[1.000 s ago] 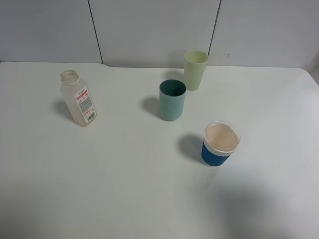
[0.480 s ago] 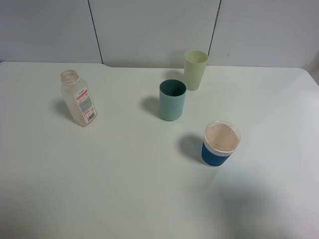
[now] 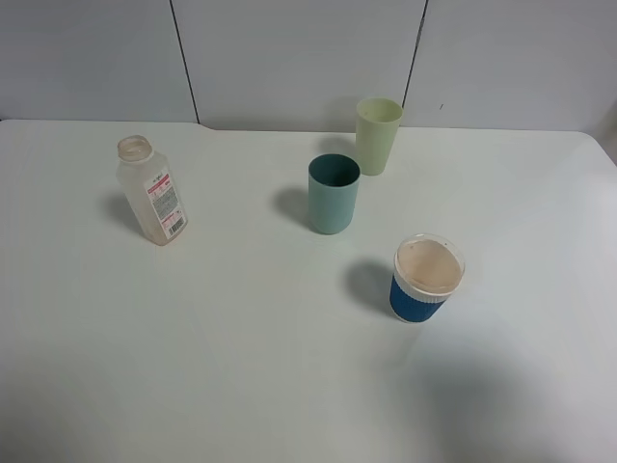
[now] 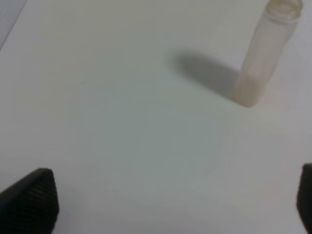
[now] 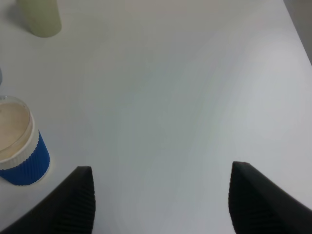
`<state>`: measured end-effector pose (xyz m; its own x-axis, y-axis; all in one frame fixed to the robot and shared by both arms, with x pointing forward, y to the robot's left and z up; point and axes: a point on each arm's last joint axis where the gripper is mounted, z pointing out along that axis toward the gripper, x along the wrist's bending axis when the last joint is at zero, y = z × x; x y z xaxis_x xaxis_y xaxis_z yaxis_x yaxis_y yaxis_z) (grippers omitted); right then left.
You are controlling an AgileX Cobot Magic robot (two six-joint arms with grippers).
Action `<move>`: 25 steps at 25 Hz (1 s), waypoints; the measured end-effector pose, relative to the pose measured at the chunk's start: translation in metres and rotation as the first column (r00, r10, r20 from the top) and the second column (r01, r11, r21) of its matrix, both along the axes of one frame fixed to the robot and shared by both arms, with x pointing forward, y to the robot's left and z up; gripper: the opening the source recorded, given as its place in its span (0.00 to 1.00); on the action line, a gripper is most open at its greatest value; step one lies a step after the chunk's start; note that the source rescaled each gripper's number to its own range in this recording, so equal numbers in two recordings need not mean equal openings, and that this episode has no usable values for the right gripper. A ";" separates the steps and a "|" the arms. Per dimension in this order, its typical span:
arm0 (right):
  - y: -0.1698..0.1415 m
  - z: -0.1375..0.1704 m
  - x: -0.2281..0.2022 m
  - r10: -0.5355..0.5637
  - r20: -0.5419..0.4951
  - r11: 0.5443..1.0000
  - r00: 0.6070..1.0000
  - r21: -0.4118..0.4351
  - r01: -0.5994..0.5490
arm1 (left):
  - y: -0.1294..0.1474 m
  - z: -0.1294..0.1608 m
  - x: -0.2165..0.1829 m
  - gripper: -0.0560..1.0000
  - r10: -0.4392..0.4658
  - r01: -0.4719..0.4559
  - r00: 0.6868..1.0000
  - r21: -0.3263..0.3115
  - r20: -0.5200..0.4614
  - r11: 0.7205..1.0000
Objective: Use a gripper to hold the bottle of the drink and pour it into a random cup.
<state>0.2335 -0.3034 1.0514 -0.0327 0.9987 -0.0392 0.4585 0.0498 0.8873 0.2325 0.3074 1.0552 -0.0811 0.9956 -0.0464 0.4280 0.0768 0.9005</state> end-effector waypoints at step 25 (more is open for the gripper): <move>0.000 0.000 0.000 0.000 0.000 1.000 1.000 0.000 0.000 | 0.000 0.000 0.000 1.00 0.000 0.000 1.000 0.001 0.000 1.000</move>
